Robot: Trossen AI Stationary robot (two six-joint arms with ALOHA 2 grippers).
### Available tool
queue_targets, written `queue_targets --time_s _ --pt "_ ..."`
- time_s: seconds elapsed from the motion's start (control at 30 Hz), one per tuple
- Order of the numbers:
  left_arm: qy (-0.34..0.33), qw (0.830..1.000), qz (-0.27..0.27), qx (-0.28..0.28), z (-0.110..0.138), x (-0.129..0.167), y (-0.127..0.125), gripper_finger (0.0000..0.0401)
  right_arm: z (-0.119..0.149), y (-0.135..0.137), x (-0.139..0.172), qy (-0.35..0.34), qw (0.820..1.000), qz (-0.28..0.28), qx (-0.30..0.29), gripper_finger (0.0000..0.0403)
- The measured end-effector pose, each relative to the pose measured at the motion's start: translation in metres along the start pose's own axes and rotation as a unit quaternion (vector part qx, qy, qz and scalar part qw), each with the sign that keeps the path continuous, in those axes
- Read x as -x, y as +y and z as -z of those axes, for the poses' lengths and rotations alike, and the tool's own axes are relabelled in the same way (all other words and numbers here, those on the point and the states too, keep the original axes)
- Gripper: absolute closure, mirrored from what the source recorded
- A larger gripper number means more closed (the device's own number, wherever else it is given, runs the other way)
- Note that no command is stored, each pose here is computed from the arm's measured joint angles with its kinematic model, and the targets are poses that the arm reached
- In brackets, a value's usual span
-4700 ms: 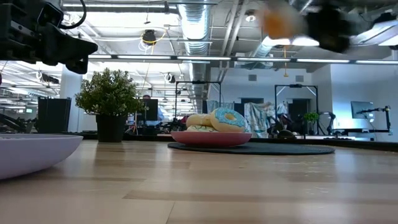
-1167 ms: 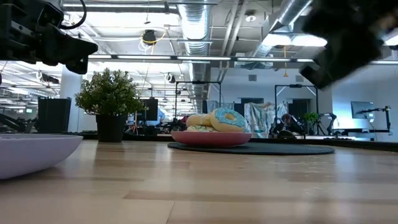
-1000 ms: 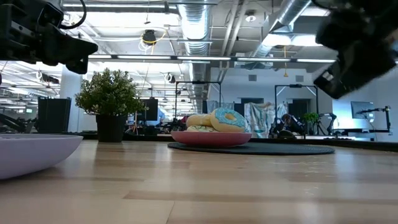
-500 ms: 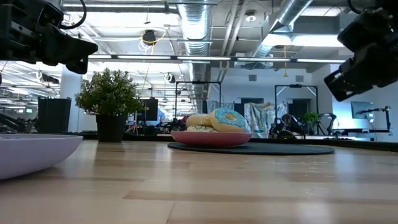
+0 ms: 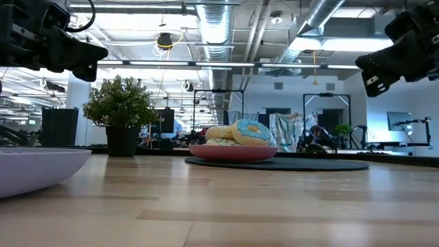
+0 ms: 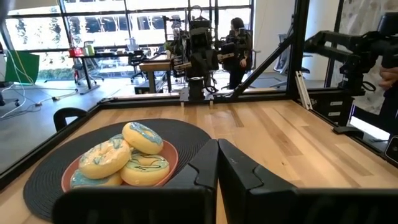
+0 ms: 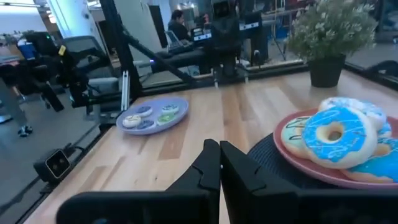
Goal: Pick & Place donuts
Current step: Return to Home Position
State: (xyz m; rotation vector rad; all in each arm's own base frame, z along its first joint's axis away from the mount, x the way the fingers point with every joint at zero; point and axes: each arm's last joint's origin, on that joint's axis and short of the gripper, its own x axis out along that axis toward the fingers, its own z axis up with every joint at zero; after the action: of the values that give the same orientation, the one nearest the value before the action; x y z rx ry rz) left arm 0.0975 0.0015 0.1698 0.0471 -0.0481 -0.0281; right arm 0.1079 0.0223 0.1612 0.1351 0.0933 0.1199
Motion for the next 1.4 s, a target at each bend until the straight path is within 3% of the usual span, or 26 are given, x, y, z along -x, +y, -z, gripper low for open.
queue_targets --time_s 0.23,0.57,0.73,0.93,1.17,1.4 --pt "0.0 1.0 0.0 0.0 0.0 0.0 0.0 0.0401 -0.008 -0.003 0.014 -0.057 0.998 -0.001 0.005 0.0403" --pt "0.0 1.0 0.0 0.003 0.0 0.0 0.0 0.0401 -0.008 -0.003 0.014 -0.052 0.998 -0.003 0.026 0.0403" --pt "0.0 1.0 -0.001 0.0 0.0 0.0 0.0 0.0401 -0.008 -0.006 0.014 -0.053 0.995 0.025 0.084 0.0403" --pt "0.0 1.0 -0.002 0.004 0.0 0.0 0.0 0.0401 -0.008 -0.006 0.013 -0.052 0.995 0.028 0.085 0.0403" --pt "0.0 1.0 -0.002 0.004 0.0 0.0 0.0 0.0401 -0.009 -0.007 0.014 -0.059 0.998 0.037 0.004 0.0403" --pt "0.0 1.0 -0.002 0.003 0.0 0.0 0.0 0.0401 -0.009 -0.008 0.013 -0.06 0.997 0.042 0.001 0.0403"
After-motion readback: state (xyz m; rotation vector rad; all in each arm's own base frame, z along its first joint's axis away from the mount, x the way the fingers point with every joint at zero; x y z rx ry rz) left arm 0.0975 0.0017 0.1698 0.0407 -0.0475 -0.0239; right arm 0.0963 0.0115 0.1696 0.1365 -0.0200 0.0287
